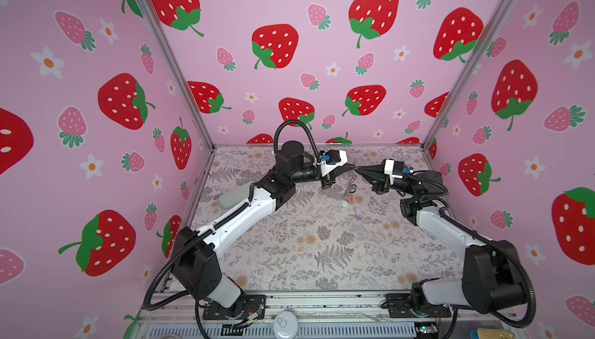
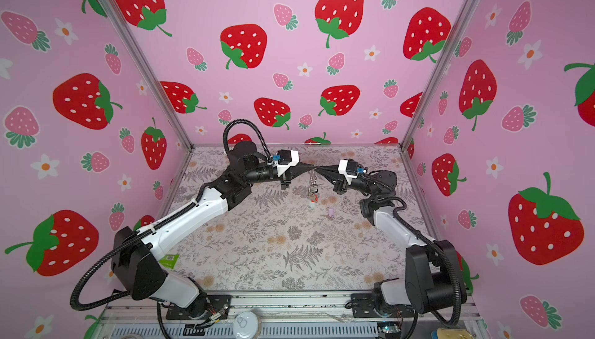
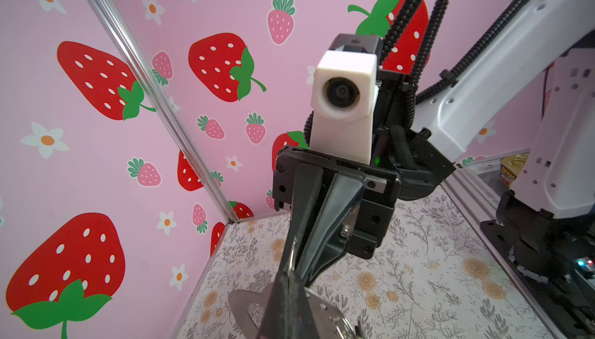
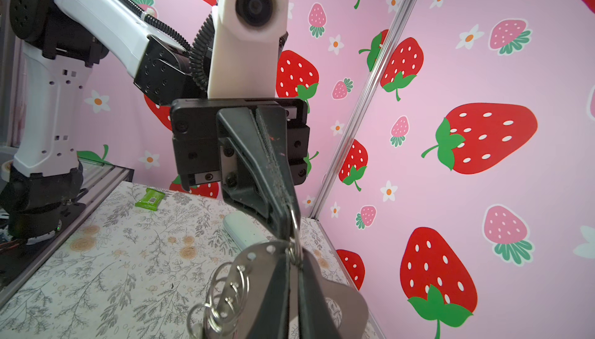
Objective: Put the keys on the keyring
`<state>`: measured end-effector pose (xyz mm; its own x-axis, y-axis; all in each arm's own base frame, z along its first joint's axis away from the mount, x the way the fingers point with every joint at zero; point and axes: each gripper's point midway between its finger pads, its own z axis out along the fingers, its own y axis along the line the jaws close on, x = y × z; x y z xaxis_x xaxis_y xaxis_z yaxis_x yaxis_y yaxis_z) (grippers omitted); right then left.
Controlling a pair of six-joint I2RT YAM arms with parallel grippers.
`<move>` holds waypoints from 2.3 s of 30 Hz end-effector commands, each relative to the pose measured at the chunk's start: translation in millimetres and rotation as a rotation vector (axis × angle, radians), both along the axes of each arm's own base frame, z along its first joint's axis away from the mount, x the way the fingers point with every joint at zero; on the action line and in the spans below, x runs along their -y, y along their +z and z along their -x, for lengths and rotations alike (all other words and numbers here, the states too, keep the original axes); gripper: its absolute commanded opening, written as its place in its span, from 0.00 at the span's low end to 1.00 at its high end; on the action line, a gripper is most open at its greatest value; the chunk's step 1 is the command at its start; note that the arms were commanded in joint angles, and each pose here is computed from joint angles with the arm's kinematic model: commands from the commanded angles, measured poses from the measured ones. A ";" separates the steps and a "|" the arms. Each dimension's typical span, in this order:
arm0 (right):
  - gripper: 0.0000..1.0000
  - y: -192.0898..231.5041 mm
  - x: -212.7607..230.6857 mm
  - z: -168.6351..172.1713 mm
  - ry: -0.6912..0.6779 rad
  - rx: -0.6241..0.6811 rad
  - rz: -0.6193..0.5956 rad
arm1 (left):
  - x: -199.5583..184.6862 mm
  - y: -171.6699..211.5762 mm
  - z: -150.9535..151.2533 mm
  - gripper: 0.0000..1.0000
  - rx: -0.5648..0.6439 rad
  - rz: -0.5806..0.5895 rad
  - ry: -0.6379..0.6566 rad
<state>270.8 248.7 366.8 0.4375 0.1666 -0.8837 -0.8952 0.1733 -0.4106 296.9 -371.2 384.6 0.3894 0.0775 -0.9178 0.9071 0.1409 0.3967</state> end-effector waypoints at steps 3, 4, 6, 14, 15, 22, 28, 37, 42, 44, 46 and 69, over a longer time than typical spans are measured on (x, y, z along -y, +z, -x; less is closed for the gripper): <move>0.07 15.8 1.2 4.1 0.007 0.068 -0.014 | 6.1 16.3 5.8 0.00 0.064 0.021 -0.040; 0.08 16.9 1.5 5.1 0.008 0.072 -0.017 | 6.5 15.3 6.1 0.00 0.064 0.017 -0.041; 0.11 18.0 2.0 5.8 0.008 0.072 -0.022 | 6.5 13.2 5.4 0.00 0.064 0.011 -0.039; 0.14 17.7 1.9 5.8 0.009 0.069 -0.021 | 5.3 11.8 5.4 0.00 0.071 0.004 -0.031; 0.13 17.9 1.8 6.1 0.011 0.071 -0.021 | 5.7 11.7 6.3 0.00 0.074 0.004 -0.032; 0.08 14.7 0.7 5.0 0.017 0.060 -0.010 | 3.5 17.5 9.0 0.00 0.084 0.024 -0.030; 0.04 13.4 0.5 4.4 0.010 0.069 0.000 | 2.5 13.5 6.5 0.00 0.087 0.007 -0.009; 0.02 1.4 -0.7 -5.6 -0.062 0.124 0.081 | -7.5 3.6 0.5 0.19 0.160 -0.121 0.068; 0.02 -4.5 -1.5 -7.3 -0.078 0.153 0.119 | -8.1 -1.5 -2.3 0.20 0.212 -0.193 0.093; 0.02 -7.9 -2.1 -7.7 -0.081 0.164 0.137 | -5.8 -9.2 -2.8 0.20 0.234 -0.244 0.095; 0.02 -11.0 -2.7 -8.3 -0.085 0.176 0.161 | -4.8 -12.7 -3.2 0.20 0.258 -0.284 0.096; 0.03 -19.5 -0.6 1.2 -0.092 0.328 0.222 | -0.8 -28.6 -19.2 0.25 0.259 -0.384 0.115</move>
